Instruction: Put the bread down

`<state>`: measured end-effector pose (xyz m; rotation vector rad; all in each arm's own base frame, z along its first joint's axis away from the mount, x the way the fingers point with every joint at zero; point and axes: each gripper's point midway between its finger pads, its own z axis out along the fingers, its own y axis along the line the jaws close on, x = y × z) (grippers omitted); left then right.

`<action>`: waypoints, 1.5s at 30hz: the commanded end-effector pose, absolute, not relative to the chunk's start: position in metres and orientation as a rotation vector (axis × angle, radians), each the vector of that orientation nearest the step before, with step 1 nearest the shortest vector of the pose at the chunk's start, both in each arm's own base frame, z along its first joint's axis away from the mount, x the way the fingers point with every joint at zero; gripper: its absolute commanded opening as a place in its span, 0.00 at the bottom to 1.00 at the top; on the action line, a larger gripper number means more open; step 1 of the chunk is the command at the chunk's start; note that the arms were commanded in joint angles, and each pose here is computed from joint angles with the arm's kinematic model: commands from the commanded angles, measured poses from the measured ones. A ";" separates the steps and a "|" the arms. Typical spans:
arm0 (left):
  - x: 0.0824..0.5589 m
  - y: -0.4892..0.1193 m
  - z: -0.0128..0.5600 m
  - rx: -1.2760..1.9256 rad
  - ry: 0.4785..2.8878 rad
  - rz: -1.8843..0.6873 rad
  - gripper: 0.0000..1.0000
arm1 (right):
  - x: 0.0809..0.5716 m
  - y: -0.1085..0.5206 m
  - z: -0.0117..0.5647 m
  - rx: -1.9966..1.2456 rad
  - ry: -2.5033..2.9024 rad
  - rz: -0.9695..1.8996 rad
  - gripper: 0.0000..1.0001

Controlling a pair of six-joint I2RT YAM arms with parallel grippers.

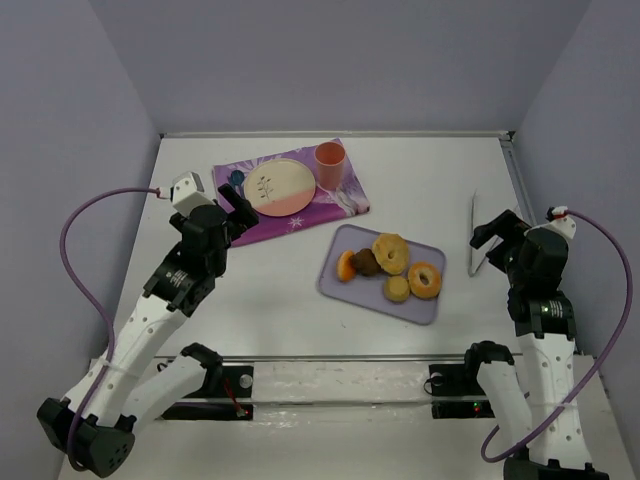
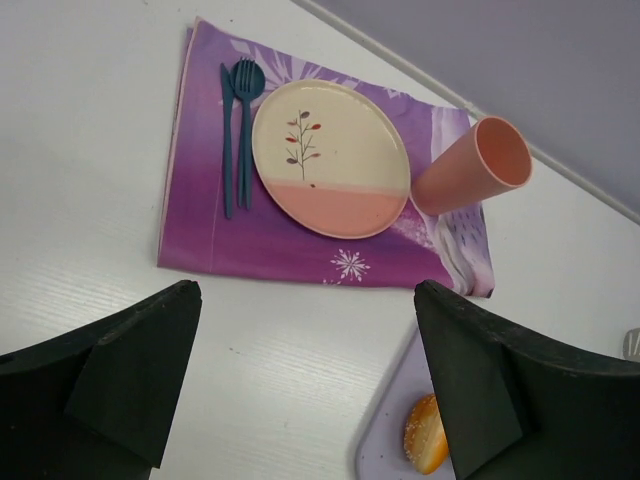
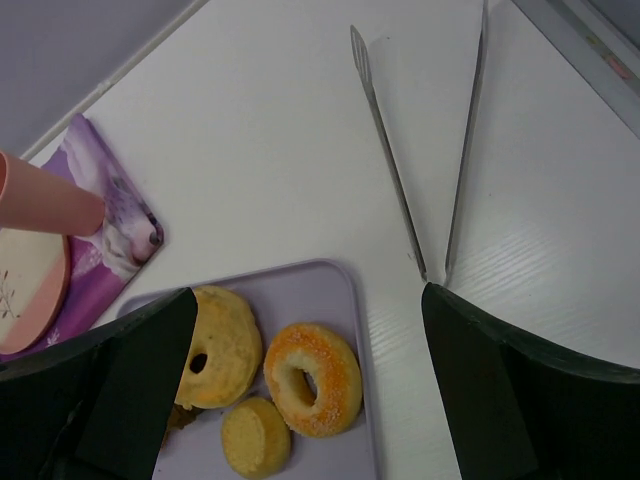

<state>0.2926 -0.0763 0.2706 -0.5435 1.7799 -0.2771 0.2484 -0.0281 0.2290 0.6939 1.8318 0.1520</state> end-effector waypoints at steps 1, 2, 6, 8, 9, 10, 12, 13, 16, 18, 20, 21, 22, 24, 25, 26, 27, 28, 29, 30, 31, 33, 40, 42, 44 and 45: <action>0.296 -0.075 0.277 -0.574 1.756 -0.293 0.99 | 0.249 -0.034 0.253 0.678 1.777 0.122 1.00; 0.295 -0.076 0.278 -0.567 1.751 -0.304 0.99 | 0.250 -0.034 0.252 0.679 1.784 0.120 1.00; 0.294 -0.071 0.279 -0.586 1.729 -0.295 0.99 | 0.252 -0.032 0.244 0.657 1.818 0.115 1.00; 0.292 -0.068 0.278 -0.598 1.721 -0.293 0.99 | 0.253 -0.032 0.236 0.652 1.852 0.105 1.00; 0.291 -0.067 0.276 -0.598 1.721 -0.289 0.99 | 0.254 -0.033 0.233 0.656 1.863 0.101 1.00; 0.289 -0.065 0.277 -0.603 1.715 -0.289 0.99 | 0.255 -0.034 0.226 0.665 1.890 0.090 1.00; 0.288 -0.064 0.274 -0.616 1.708 -0.290 0.99 | 0.257 -0.036 0.216 0.697 1.923 0.073 1.00; 0.287 -0.063 0.274 -0.628 1.698 -0.298 0.99 | 0.258 -0.041 0.210 0.736 1.934 0.041 1.00; 0.287 -0.065 0.266 -0.634 1.700 -0.313 0.99 | 0.267 -0.048 0.179 0.817 2.031 -0.014 1.00; 0.286 -0.065 0.261 -0.635 1.715 -0.305 0.99 | 0.276 -0.048 0.154 0.821 2.151 -0.054 1.00; 0.287 -0.065 0.257 -0.638 1.726 -0.302 0.99 | 0.283 -0.051 0.142 0.834 2.210 -0.086 1.00; 0.287 -0.067 0.255 -0.639 1.732 -0.309 0.99 | 0.285 -0.052 0.124 0.843 2.277 -0.114 1.00; 0.288 -0.068 0.253 -0.635 1.740 -0.308 0.99 | 0.286 -0.054 0.117 0.858 2.298 -0.140 1.00; 0.289 -0.071 0.251 -0.621 1.756 -0.315 0.99 | 0.293 -0.054 0.100 0.861 2.364 -0.155 1.00; 0.290 -0.072 0.247 -0.610 1.772 -0.305 0.99 | 0.296 -0.052 0.095 0.847 2.389 -0.146 1.00; 0.290 -0.072 0.245 -0.610 1.776 -0.299 0.99 | 0.298 -0.052 0.092 0.841 2.404 -0.150 1.00; 0.290 -0.071 0.244 -0.616 1.780 -0.291 0.99 | 0.300 -0.053 0.088 0.833 2.423 -0.163 1.00; 0.290 -0.071 0.242 -0.617 1.785 -0.286 0.99 | 0.302 -0.054 0.081 0.837 2.448 -0.181 1.00; 0.290 -0.071 0.241 -0.617 1.789 -0.282 0.99 | 0.302 -0.058 0.078 0.841 2.452 -0.210 1.00; 0.290 -0.071 0.239 -0.615 1.791 -0.283 0.99 | 0.302 -0.060 0.076 0.851 2.453 -0.229 1.00; 0.290 -0.071 0.240 -0.613 1.786 -0.286 0.99 | 0.301 -0.064 0.070 0.865 2.463 -0.266 1.00; 0.290 -0.070 0.240 -0.614 1.779 -0.286 0.99 | 0.302 -0.066 0.065 0.867 2.478 -0.286 1.00; 0.288 -0.067 0.242 -0.613 1.765 -0.284 0.99 | 0.333 -0.067 0.037 0.841 2.538 -0.293 1.00; 0.288 -0.067 0.242 -0.615 1.762 -0.282 0.99 | 0.346 -0.071 0.027 0.826 2.553 -0.287 1.00; 0.287 -0.065 0.243 -0.621 1.759 -0.276 0.99 | 0.355 -0.074 0.023 0.842 2.552 -0.278 1.00; 0.287 -0.065 0.243 -0.623 1.756 -0.275 0.99 | 0.362 -0.074 0.024 0.840 2.541 -0.272 1.00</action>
